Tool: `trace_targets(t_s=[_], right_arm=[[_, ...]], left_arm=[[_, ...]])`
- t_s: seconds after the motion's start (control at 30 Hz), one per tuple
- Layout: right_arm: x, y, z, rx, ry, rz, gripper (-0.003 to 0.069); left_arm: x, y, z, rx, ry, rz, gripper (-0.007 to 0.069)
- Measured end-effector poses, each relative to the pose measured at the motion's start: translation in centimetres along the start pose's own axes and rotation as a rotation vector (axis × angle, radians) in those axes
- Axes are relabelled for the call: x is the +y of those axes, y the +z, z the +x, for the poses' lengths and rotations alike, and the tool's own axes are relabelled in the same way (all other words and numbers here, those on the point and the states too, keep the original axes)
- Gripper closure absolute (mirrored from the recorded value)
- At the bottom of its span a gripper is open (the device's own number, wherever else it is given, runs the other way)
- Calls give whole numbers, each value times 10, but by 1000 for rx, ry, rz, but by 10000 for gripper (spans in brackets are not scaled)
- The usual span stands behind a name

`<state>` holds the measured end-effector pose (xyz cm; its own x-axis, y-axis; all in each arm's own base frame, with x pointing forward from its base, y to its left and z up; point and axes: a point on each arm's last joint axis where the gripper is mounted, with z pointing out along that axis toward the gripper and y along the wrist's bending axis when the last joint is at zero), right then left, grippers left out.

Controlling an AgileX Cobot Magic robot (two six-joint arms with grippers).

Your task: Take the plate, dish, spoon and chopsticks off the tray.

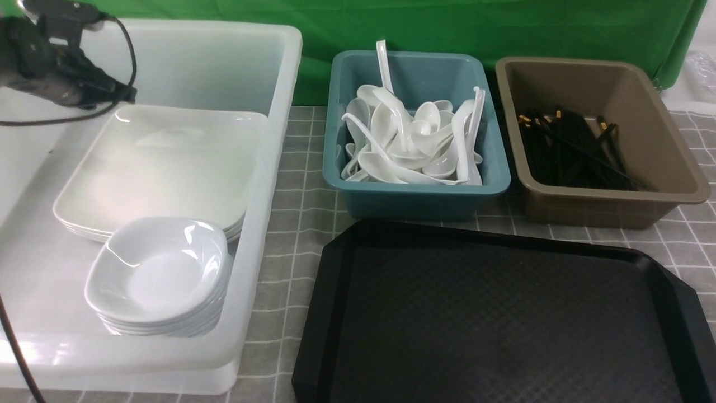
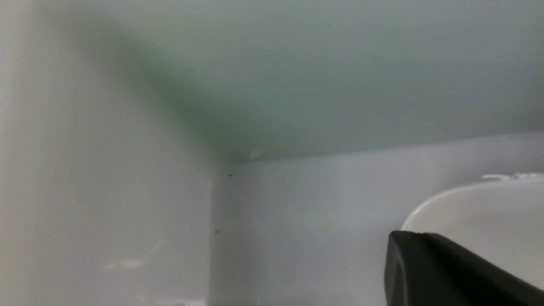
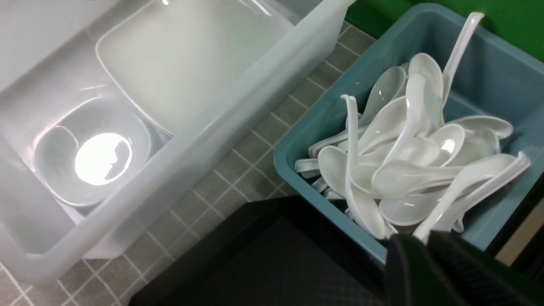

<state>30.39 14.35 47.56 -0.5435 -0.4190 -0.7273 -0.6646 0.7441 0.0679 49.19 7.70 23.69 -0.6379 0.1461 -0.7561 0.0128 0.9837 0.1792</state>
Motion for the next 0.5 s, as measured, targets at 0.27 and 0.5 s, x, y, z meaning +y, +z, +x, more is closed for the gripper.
trace_targets(t_s=[0.27, 0.5], right_arm=[[-4, -15, 2, -3, 12, 102, 583], [14, -122, 17, -189, 41, 349, 633]], left_arm=[[-13, -94, -49, -84, -161, 157, 611], [-66, -201, -77, -135, 4, 384, 611]])
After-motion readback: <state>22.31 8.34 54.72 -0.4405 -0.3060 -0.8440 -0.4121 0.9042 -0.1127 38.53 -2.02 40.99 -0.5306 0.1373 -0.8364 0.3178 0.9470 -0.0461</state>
